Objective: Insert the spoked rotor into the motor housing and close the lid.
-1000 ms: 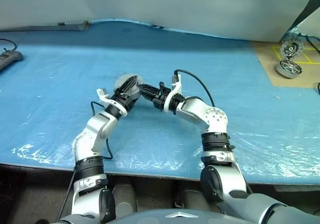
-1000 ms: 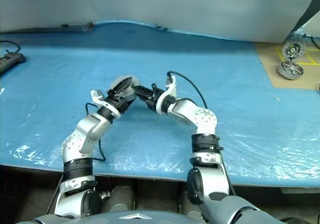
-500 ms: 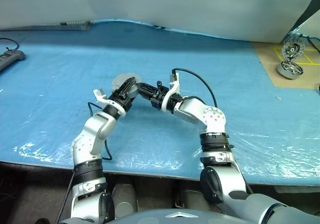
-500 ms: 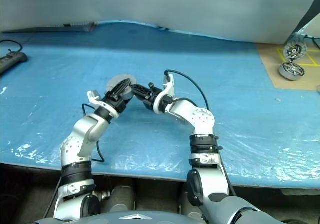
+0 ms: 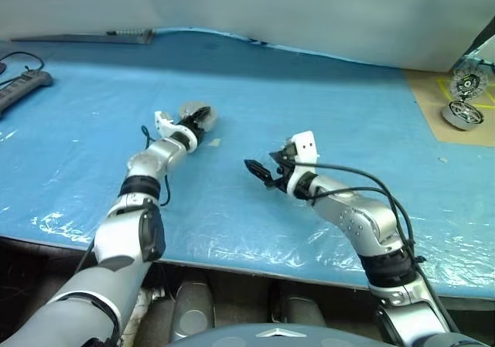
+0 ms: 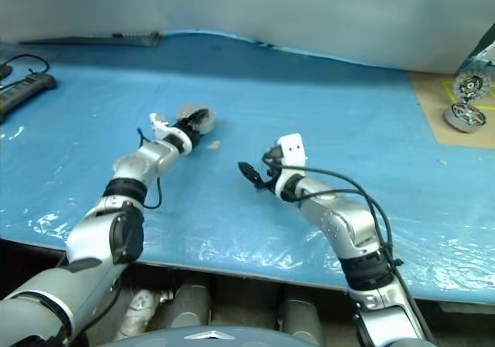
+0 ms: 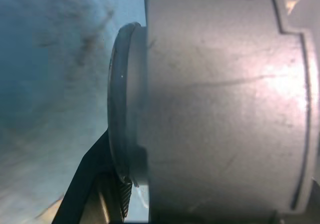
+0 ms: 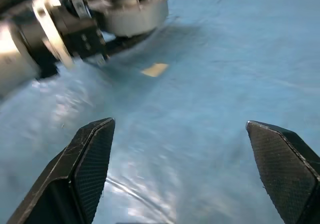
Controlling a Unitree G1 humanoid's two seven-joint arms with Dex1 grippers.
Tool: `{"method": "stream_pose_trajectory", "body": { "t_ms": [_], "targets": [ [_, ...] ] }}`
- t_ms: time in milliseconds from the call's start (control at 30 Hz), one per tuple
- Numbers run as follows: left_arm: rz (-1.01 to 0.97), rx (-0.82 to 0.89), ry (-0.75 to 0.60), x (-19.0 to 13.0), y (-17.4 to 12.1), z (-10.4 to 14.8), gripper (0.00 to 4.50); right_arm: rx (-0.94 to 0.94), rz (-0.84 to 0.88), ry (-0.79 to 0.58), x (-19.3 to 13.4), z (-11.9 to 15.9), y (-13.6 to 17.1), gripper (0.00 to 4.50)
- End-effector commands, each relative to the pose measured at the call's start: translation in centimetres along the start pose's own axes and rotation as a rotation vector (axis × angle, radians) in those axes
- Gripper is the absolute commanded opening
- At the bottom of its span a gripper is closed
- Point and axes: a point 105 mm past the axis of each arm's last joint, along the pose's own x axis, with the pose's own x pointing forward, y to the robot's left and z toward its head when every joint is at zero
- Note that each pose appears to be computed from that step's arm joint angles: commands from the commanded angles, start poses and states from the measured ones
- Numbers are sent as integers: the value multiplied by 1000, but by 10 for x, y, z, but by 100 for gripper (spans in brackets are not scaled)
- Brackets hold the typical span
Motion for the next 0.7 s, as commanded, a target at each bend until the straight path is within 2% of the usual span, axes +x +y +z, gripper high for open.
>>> {"method": "stream_pose_trajectory", "body": {
  "t_ms": [33,167,333,467,700],
  "targets": [
    [-69,67,-38,15,-31,5,240,-124,-41,-75,-9,4,2,450],
    [-69,156,-71,28,-46,-4,240,-107,-99,-77,-13,-3,-5,450],
    [2,248,-127,34,-49,-5,240,-107,-135,-75,-15,-5,-9,450],
    [71,290,-131,34,-38,-6,240,-89,-163,-69,-17,-7,-13,450],
    [126,264,-91,31,-22,-9,240,-85,-156,-65,-15,-7,-14,450]
  ]
}}
